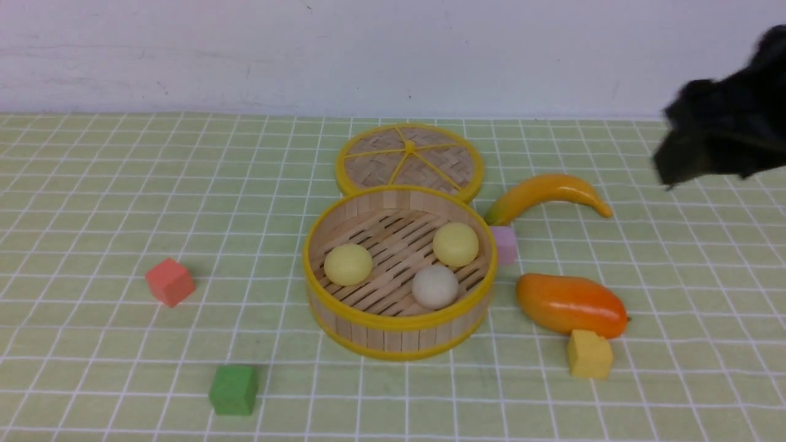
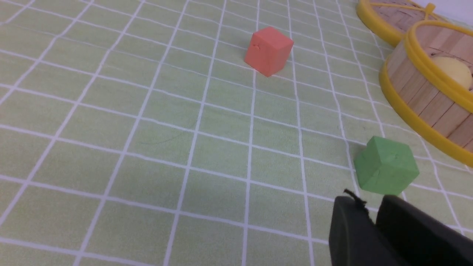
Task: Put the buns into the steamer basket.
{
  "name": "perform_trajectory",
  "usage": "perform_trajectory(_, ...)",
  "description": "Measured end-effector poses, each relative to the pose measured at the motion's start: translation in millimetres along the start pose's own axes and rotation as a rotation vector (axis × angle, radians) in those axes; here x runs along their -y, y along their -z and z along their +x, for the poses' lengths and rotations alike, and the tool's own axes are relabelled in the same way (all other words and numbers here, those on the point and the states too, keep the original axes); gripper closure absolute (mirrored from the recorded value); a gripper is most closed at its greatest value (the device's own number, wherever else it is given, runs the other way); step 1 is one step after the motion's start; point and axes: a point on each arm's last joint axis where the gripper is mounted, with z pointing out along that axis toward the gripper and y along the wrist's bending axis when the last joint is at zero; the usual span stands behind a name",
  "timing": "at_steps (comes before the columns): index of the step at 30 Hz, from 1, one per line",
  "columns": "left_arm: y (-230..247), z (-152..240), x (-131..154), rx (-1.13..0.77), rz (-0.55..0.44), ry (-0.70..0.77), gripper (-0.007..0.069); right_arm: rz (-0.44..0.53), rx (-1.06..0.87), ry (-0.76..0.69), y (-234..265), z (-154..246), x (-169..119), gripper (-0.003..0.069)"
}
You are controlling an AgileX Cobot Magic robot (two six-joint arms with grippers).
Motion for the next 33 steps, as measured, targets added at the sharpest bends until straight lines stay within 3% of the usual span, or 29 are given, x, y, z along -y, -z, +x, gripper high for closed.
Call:
perform_trajectory(2,0.0,0.0,0.0,0.000,0.000,0.000,0.0523,0.006,0.042,0.002,17.7,7.5,3.3,0.0224)
perform_trajectory(6,0.0,0.0,0.0,0.000,0.000,0.000,0.0523,-0.004,0.145,-0.003,68.1,58.5,14.8,0.0347)
perform_trajectory(7,0.0,0.0,0.0,0.000,0.000,0.000,0.0523,-0.026,0.171,-0.009,80.5,91.9,19.4,0.0427)
perform_trajectory(12,0.0,0.0,0.0,0.000,0.000,0.000,0.0523,-0.118,0.235,-0.031,78.2,173.9,25.6,0.0650)
perform_trajectory(20,0.0,0.0,0.0,0.000,0.000,0.000,0.0523,-0.148,0.134,-0.044,9.9,225.2,26.3,0.0678)
perform_trajectory(33,0.0,0.0,0.0,0.000,0.000,0.000,0.0515,-0.121,0.075,-0.035,-12.2,238.8,28.9,0.0676)
